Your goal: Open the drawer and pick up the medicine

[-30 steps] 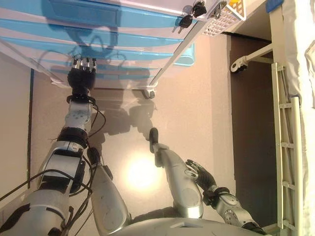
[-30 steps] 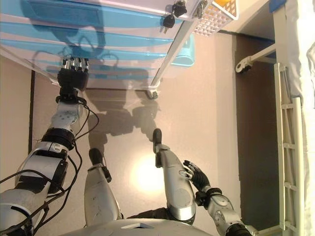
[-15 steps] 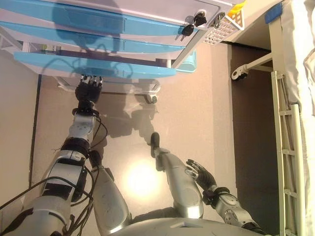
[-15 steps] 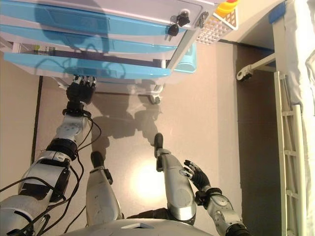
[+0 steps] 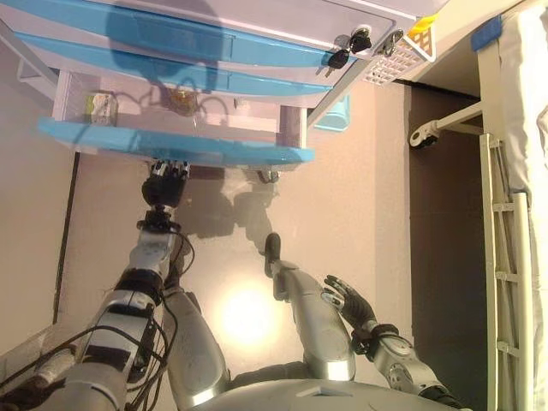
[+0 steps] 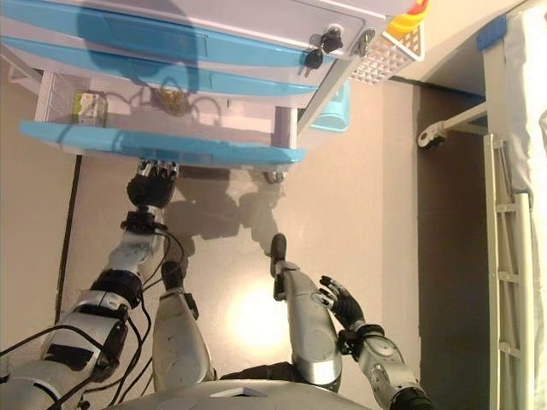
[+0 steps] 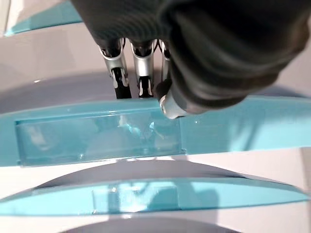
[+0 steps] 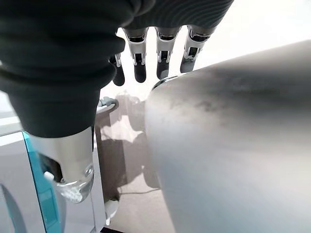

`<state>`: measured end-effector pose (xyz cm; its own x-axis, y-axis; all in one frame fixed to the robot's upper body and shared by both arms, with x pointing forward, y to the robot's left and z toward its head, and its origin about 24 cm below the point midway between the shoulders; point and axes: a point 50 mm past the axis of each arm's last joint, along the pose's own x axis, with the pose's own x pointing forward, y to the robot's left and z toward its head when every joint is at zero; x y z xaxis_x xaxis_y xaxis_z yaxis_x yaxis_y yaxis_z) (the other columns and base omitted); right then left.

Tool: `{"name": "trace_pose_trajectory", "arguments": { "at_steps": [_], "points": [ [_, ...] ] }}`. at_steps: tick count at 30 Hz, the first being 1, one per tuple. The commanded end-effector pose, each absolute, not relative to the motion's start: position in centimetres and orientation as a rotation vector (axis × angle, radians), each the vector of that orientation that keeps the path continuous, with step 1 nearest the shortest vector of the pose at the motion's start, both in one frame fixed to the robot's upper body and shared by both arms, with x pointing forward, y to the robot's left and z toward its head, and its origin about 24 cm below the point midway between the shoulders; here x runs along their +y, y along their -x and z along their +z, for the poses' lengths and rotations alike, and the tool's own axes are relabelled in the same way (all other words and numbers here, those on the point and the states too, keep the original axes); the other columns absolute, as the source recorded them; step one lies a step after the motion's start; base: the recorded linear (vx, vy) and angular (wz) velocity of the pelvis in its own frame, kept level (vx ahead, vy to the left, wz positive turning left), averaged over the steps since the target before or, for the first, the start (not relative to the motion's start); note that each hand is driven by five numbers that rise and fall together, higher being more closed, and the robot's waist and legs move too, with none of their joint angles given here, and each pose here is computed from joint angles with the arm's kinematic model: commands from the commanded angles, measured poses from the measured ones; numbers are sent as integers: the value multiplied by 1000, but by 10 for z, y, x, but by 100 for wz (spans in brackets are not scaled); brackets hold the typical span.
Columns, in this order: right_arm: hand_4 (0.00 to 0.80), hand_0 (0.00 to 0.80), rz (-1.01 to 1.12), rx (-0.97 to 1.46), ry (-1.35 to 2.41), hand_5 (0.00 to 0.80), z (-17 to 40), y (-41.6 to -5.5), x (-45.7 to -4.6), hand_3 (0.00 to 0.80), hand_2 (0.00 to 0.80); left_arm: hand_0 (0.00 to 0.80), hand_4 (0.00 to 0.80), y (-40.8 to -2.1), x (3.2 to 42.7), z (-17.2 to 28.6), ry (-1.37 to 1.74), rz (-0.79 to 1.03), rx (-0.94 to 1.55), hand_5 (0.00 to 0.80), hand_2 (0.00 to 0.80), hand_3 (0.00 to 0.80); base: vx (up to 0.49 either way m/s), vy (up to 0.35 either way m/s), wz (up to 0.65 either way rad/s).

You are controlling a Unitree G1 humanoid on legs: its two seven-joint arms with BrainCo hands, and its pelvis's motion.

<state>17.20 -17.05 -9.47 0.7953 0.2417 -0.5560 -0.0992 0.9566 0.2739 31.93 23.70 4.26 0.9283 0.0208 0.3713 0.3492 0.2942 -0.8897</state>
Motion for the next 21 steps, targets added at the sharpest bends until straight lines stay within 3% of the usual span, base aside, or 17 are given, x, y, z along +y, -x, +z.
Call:
{"name": "trace_pose_trajectory", "arguments": {
  "at_steps": [1,10,21],
  "points": [
    [0,0,176,553,-263,0,-81,-166,-172,0,0,800,800,-294,248,28,1294,-235,-426,800,800,800,-5,28,3],
    [0,0,145,548,-258,0,-81,-168,-179,0,0,800,800,-248,235,-27,1398,-115,-306,800,800,800,-5,5,5],
    [0,0,124,545,-266,0,-87,-166,-182,0,0,800,800,-223,242,-53,1466,49,-243,800,800,800,-23,-7,4]
  ]
}}
